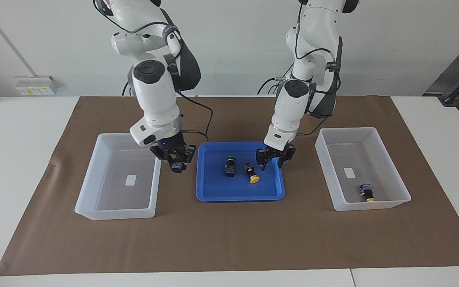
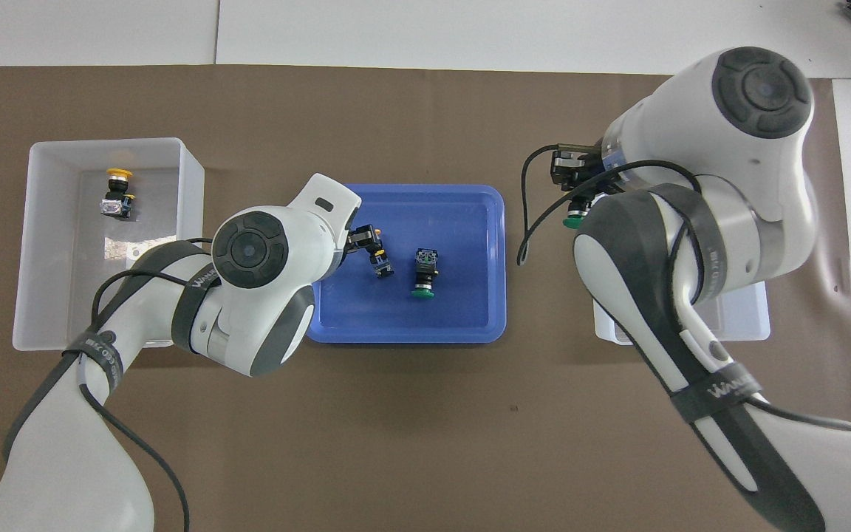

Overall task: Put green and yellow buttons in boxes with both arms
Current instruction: 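Grasp another yellow button while the right gripper releases the green, then carry the yellow button to the bin while the right gripper reaches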

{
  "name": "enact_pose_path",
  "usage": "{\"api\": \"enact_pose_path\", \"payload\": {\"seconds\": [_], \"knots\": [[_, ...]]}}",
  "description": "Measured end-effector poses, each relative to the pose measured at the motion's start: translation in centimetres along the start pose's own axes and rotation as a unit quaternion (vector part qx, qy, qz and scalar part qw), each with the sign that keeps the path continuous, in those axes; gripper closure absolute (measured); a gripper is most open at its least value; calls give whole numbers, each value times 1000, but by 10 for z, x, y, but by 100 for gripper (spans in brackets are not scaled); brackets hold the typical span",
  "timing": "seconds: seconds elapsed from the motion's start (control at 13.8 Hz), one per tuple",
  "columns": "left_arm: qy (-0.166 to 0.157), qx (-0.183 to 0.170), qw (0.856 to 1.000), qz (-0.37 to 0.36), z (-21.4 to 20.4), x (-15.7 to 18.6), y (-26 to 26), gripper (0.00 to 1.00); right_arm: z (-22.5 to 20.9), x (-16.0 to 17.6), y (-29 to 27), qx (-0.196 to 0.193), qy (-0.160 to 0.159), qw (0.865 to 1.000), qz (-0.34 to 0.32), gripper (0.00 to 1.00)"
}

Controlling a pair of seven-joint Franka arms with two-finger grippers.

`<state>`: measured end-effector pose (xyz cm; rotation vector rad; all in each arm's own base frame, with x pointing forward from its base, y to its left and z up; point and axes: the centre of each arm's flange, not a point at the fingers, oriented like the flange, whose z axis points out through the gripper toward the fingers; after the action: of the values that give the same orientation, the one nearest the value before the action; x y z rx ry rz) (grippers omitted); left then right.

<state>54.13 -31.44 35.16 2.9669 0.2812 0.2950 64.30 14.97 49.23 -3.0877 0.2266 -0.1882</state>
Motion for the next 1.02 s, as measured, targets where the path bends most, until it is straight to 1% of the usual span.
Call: {"api": "enact_pose_path", "payload": {"seconds": [0.15,0.36,0.58,0.73,0.8,0.87,0.95,1.02], "knots": [[-1,-4,1000,-17,7,-12,13,26,2,15,58,-7,-7,1000,-28,59],[-2,-6,999,-32,17,-18,21,26,29,22,128,-13,-18,998,-67,59],[-4,-8,999,-42,35,-26,27,27,72,18,183,-17,-1,996,-92,59],[-7,-6,999,-49,44,-32,31,27,106,7,202,-19,7,995,-94,59],[-9,-4,999,-50,47,-34,31,35,120,2,203,-19,11,995,-94,59],[-10,-4,999,-52,49,-35,31,35,133,-1,202,-19,15,995,-95,59],[-11,-3,999,-52,49,-35,31,44,142,-3,202,-19,17,995,-94,59],[-13,-1,999,-53,49,-35,31,57,149,-4,201,-16,17,996,-90,59]]}}
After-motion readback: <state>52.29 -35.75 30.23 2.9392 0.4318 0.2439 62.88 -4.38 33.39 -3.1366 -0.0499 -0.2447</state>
